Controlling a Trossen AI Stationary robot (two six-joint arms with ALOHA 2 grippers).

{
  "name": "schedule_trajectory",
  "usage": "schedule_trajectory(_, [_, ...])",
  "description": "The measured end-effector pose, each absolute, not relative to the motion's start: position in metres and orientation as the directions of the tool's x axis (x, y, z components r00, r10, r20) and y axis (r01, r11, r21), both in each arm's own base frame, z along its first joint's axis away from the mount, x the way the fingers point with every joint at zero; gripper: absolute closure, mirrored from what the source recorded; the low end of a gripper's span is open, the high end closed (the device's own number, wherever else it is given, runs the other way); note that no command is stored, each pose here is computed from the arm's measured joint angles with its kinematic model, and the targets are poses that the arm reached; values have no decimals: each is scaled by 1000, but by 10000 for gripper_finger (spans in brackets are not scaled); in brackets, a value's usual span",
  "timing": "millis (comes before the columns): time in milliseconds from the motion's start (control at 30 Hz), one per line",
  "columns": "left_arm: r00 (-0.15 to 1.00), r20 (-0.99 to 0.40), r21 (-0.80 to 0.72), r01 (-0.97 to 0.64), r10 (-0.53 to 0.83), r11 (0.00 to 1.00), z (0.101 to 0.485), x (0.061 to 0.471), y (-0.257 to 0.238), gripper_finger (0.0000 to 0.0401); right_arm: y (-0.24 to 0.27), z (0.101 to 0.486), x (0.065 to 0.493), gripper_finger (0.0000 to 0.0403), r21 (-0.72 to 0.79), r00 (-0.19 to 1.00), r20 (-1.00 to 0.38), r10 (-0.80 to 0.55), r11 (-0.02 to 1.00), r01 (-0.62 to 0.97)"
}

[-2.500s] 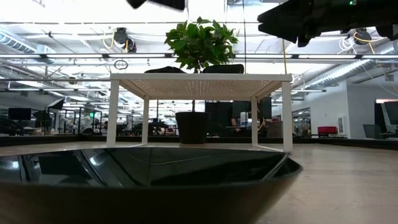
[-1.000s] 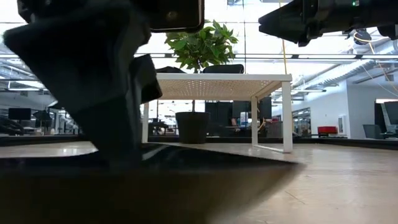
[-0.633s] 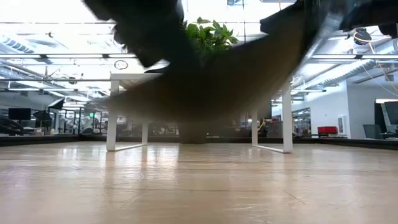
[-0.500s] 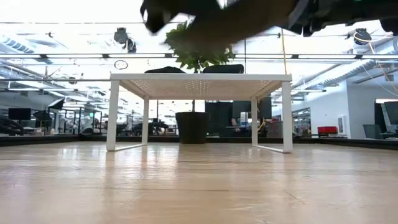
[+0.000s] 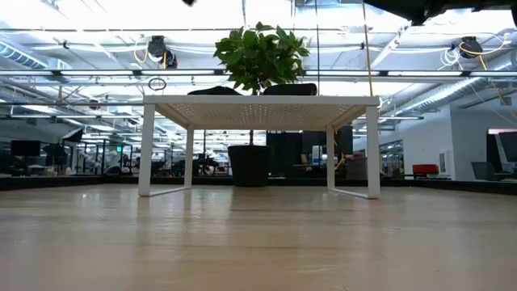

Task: Pick & Place Mini shaped plates
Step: Stack the black leaf-shaped plate on top of the black leaf-shaped plate on the shelf

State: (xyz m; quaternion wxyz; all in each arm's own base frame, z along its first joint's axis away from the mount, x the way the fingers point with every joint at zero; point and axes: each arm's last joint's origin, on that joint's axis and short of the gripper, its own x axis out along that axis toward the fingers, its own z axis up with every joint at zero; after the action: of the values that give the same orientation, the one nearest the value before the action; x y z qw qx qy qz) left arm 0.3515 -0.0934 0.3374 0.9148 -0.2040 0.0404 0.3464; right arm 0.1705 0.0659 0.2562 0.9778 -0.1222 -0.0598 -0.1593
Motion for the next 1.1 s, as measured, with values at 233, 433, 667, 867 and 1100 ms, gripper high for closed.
schedule_trajectory(233, [617, -216, -578, -705, 757, 411, 321, 363, -40, 373, 68, 256, 169, 239, -229, 942, 153, -299, 916, 329])
schedule_trajectory(433, [581, -191, -674, -664, 792, 325, 277, 359, -28, 336, 68, 256, 169, 239, -251, 941, 153, -302, 909, 332])
schedule_trajectory(667, [625, -179, -687, -632, 760, 357, 254, 358, -35, 377, 68, 257, 169, 243, -245, 940, 159, -303, 910, 335])
schedule_trajectory(867, [654, -155, -620, -648, 740, 443, 258, 359, -43, 398, 68, 258, 169, 243, -229, 939, 166, -302, 914, 334])
schedule_trajectory(1100, [770, -38, -459, -579, 636, 674, 279, 361, -62, 375, 68, 254, 170, 243, -226, 945, 132, -298, 920, 321])
